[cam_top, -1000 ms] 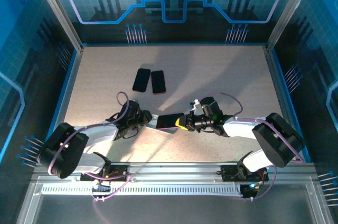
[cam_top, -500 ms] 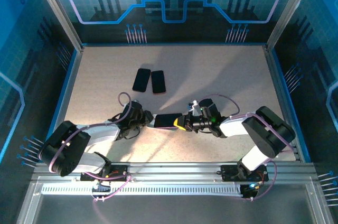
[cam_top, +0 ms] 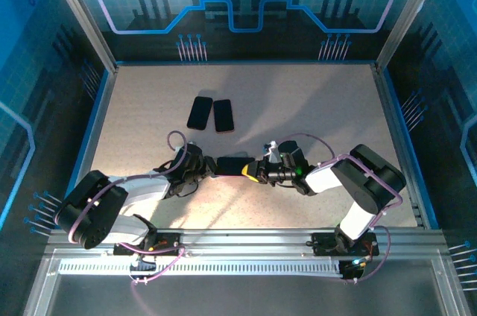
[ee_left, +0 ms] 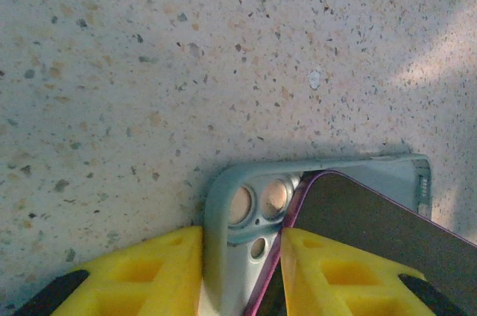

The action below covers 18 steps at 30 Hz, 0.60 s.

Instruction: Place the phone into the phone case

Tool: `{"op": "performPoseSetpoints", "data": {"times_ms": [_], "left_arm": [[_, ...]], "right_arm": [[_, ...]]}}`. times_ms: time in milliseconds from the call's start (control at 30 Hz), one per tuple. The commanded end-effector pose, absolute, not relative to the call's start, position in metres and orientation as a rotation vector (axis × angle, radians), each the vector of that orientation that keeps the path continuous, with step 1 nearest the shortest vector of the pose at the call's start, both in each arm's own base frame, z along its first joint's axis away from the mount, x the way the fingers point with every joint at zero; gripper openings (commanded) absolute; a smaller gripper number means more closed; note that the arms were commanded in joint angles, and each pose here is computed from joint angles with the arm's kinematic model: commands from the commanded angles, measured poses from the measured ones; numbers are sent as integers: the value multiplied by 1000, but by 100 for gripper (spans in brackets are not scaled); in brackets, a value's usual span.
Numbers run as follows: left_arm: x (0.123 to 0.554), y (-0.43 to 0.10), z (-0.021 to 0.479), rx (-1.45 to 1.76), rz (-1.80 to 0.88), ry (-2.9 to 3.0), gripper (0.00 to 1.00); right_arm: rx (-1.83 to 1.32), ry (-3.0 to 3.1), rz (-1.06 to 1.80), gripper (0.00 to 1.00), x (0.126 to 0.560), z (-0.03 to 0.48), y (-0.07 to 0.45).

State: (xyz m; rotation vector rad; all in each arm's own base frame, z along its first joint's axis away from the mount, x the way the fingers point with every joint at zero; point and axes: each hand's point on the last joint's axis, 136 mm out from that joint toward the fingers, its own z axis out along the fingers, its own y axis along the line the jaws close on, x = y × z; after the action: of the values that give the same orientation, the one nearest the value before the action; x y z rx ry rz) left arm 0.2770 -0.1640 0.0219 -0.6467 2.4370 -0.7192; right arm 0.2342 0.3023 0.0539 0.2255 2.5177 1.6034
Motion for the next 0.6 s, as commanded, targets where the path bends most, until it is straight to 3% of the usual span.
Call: {"op": "performPoseSetpoints", "data": {"times_ms": [0,567], "left_arm": [[284,-182,33,-620,-782,2424,32],[305,-194,40,-598,-790,2409,32]], "right_arm": [[191,2642,1550,0,213,38,305],[141,2758,1442,0,204,27,303]]}}
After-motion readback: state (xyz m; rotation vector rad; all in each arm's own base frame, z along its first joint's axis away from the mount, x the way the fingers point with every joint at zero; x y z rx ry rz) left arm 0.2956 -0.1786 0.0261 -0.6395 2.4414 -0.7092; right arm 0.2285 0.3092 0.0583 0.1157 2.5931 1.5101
